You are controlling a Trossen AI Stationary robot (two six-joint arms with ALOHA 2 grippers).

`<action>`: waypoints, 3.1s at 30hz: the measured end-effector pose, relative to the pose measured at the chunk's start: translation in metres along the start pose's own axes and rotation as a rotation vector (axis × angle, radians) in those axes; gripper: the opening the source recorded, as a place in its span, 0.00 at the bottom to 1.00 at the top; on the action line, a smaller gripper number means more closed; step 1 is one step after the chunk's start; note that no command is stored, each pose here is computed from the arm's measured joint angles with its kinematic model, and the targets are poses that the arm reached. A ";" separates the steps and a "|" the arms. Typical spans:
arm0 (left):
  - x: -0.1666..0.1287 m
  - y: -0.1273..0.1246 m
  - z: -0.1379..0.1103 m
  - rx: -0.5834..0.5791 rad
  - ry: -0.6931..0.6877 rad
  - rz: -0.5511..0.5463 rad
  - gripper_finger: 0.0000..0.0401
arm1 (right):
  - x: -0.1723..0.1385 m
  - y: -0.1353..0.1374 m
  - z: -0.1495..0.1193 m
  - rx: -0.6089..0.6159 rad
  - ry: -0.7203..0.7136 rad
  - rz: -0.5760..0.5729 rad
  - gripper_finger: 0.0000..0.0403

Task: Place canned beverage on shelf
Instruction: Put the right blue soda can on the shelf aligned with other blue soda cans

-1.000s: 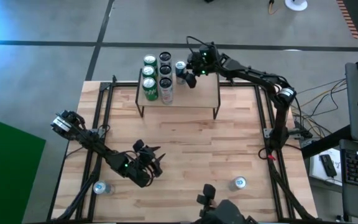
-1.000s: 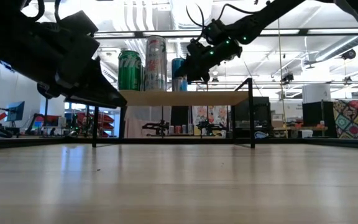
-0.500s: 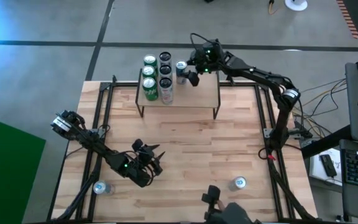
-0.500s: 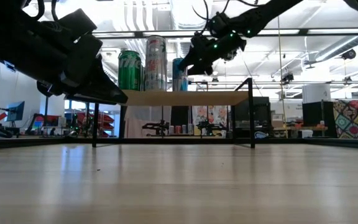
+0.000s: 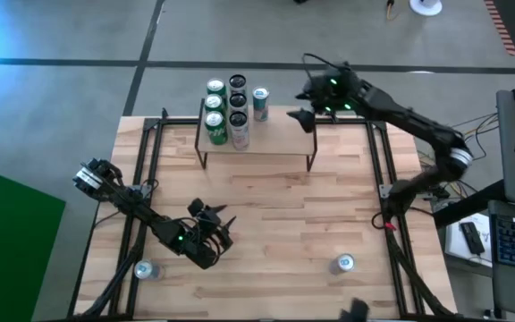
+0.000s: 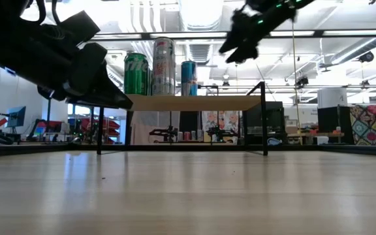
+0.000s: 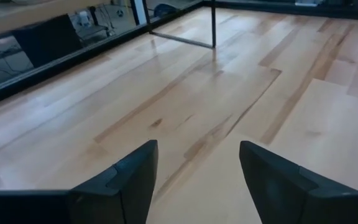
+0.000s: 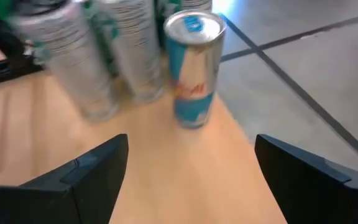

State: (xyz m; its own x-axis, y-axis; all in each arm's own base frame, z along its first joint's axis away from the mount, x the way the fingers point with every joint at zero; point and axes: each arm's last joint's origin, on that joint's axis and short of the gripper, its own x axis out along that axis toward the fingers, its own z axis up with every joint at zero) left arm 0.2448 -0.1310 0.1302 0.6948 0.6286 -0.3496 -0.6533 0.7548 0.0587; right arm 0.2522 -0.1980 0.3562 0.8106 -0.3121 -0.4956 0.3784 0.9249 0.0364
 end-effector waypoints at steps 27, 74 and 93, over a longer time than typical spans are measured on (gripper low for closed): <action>0.022 -0.033 0.028 0.058 -0.119 -0.343 0.56 | -0.124 0.187 -0.173 0.031 0.123 0.311 0.84; 0.013 -0.093 0.009 -0.005 -0.139 -0.438 0.56 | -0.124 0.308 -0.290 -0.096 0.594 0.241 0.63; 0.010 -0.096 0.005 0.056 -0.084 -0.568 0.56 | -0.153 0.316 -0.295 -0.082 0.592 0.391 0.62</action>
State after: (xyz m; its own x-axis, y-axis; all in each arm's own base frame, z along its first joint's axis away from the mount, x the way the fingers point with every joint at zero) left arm 0.3163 -0.1961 0.1251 0.9549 0.1329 -0.2656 -0.1555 0.9856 -0.0659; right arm 0.1160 0.2062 0.1872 0.4920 0.1943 -0.8486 0.0558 0.9657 0.2535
